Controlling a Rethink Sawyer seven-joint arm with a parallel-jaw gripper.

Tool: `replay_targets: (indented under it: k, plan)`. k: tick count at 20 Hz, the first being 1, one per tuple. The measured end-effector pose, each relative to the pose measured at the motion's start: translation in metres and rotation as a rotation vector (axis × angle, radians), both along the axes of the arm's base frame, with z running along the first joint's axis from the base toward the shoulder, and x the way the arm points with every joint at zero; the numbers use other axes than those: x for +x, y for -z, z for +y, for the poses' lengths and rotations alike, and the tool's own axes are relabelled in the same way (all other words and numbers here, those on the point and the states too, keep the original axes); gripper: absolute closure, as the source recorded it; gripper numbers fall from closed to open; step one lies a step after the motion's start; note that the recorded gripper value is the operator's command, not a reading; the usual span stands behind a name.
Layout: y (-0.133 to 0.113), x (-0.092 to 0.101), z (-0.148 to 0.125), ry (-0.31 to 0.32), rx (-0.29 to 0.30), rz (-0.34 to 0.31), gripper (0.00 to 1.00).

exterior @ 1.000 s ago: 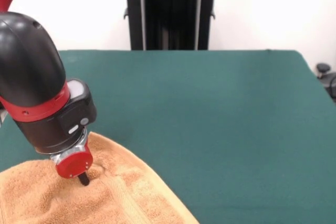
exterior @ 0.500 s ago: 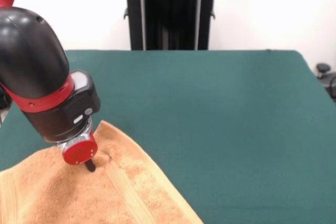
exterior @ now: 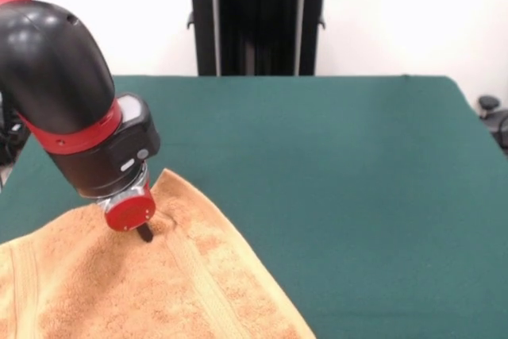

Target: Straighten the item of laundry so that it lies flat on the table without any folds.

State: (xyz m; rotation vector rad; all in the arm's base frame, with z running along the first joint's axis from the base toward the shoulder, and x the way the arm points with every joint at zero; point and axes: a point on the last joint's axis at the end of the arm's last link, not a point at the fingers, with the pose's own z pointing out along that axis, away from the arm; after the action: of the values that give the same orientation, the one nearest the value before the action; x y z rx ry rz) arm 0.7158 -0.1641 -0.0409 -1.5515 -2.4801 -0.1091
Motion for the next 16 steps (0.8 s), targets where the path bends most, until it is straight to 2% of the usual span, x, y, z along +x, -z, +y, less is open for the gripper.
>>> replay_targets:
  k: [16]
  plan:
    - [0.000,-0.038,0.014,0.047,0.023,0.038,1.00]
